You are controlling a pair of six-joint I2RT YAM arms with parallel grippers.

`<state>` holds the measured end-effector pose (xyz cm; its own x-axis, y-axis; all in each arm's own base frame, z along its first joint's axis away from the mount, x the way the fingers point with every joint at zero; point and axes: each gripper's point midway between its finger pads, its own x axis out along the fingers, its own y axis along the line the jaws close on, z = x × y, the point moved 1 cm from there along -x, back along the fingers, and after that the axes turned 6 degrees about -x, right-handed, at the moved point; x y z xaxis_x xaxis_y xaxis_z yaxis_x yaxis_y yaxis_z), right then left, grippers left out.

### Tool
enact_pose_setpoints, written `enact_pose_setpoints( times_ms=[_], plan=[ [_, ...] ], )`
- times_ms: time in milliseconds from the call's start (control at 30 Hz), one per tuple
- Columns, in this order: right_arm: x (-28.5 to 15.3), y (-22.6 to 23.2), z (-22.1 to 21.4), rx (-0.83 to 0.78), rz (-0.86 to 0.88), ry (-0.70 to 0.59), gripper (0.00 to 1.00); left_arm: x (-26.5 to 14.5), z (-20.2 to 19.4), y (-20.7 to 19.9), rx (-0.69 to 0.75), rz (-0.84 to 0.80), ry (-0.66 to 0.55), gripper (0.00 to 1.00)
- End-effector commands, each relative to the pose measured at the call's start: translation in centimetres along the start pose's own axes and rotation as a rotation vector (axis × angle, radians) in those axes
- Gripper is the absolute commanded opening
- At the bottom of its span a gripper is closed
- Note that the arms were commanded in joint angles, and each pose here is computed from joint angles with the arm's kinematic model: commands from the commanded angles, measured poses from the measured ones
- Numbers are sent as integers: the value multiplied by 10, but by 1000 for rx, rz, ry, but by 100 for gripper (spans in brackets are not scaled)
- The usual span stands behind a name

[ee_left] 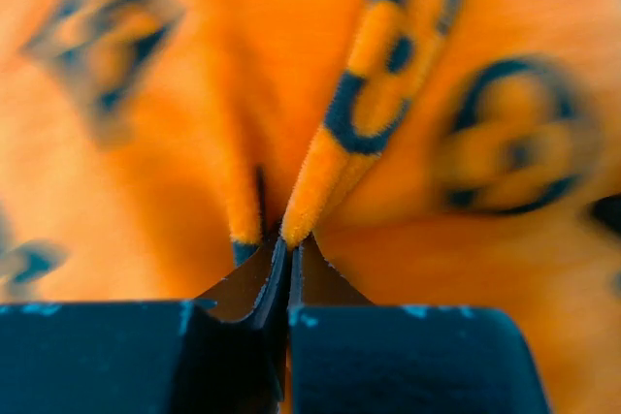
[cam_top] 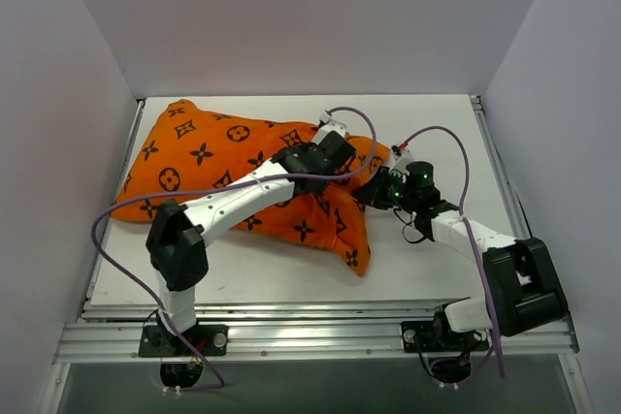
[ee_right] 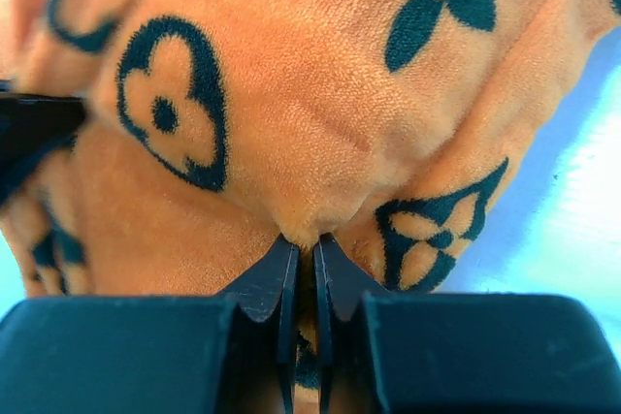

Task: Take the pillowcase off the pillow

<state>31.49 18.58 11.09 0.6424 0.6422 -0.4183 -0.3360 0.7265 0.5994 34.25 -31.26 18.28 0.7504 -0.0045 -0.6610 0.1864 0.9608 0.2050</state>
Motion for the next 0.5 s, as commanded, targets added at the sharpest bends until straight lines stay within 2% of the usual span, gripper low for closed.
enact_pose_setpoints(
  times_ms=[0, 233, 400, 467],
  plan=[
    [-9, -31, -10, 8, -131, 17, 0, -31, 14, 74, -94, 103, -44, 3],
    [-18, -48, 0, 0, -262, -3, 0, -28, -34, 122, -188, 131, 32, 3],
    [-28, -57, 6, -21, -350, 3, 0, -22, -58, 124, -199, 126, 65, 3],
    [-30, -47, 13, -48, -346, 13, 0, -20, -58, 112, -215, 64, 62, 3]
  ],
)
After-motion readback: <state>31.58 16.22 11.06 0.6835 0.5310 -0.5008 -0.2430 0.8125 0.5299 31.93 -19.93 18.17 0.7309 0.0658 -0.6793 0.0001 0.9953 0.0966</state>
